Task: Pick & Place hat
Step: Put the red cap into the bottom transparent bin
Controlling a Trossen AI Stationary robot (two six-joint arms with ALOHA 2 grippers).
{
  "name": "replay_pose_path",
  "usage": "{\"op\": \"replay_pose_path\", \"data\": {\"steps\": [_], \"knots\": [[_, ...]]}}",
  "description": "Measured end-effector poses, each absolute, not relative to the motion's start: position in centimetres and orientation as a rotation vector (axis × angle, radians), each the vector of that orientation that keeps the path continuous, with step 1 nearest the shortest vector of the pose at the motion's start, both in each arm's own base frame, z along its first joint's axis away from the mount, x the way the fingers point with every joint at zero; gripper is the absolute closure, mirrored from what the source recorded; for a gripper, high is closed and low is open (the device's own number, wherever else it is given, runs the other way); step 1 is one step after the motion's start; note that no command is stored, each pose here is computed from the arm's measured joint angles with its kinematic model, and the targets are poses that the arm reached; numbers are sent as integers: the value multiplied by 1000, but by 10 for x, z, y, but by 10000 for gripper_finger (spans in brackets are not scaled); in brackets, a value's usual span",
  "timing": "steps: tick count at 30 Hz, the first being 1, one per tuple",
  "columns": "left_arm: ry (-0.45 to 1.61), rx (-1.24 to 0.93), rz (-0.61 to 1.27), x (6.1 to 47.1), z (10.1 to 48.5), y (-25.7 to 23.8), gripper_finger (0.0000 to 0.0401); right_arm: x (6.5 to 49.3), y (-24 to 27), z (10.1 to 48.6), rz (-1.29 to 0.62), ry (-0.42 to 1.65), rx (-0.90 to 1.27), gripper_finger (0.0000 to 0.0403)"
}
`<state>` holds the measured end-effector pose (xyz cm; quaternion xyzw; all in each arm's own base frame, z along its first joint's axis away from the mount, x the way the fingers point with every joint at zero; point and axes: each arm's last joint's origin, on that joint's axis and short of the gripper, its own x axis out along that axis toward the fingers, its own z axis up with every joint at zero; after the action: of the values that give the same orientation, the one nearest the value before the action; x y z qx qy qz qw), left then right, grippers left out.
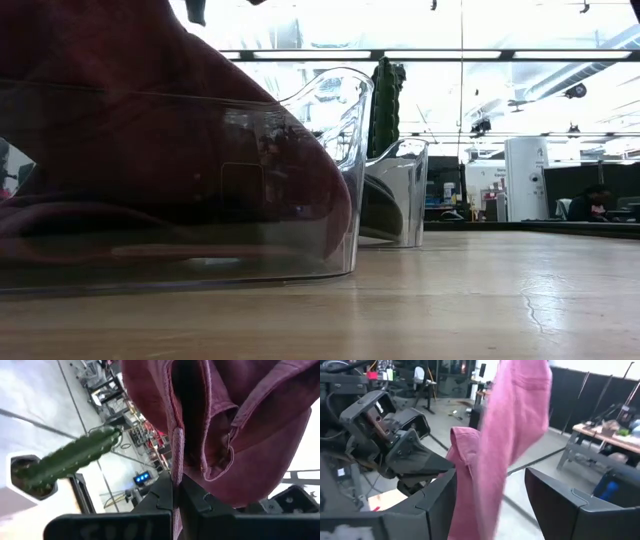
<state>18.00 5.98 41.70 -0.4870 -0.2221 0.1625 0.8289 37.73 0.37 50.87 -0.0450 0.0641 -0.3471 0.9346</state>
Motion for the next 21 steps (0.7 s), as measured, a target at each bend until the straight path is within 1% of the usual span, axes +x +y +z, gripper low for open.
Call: {"op": "replay_pose_path", "data": {"steps": [3, 6, 9, 13, 14, 19, 21], "knots": [[-451, -1044, 347, 187, 414, 56, 395, 377, 2, 504, -705, 154, -58, 184], [-457, -1049, 332, 192, 414, 52, 395, 377, 1, 501, -705, 185, -64, 215], [-474, -1050, 314, 196, 415, 49, 395, 376, -1, 500, -707, 204, -75, 270], [-469, -1035, 320, 199, 414, 47, 395, 376, -2, 499, -712, 223, -100, 368], [-472, -1036, 322, 199, 415, 47, 395, 376, -3, 499, -703, 224, -106, 379], [-473, -1027, 321, 199, 415, 46, 394, 374, -2, 502, -655, 209, -80, 390], [-472, -1018, 315, 199, 415, 46, 381, 373, -1, 503, -638, 206, -75, 391]]}}
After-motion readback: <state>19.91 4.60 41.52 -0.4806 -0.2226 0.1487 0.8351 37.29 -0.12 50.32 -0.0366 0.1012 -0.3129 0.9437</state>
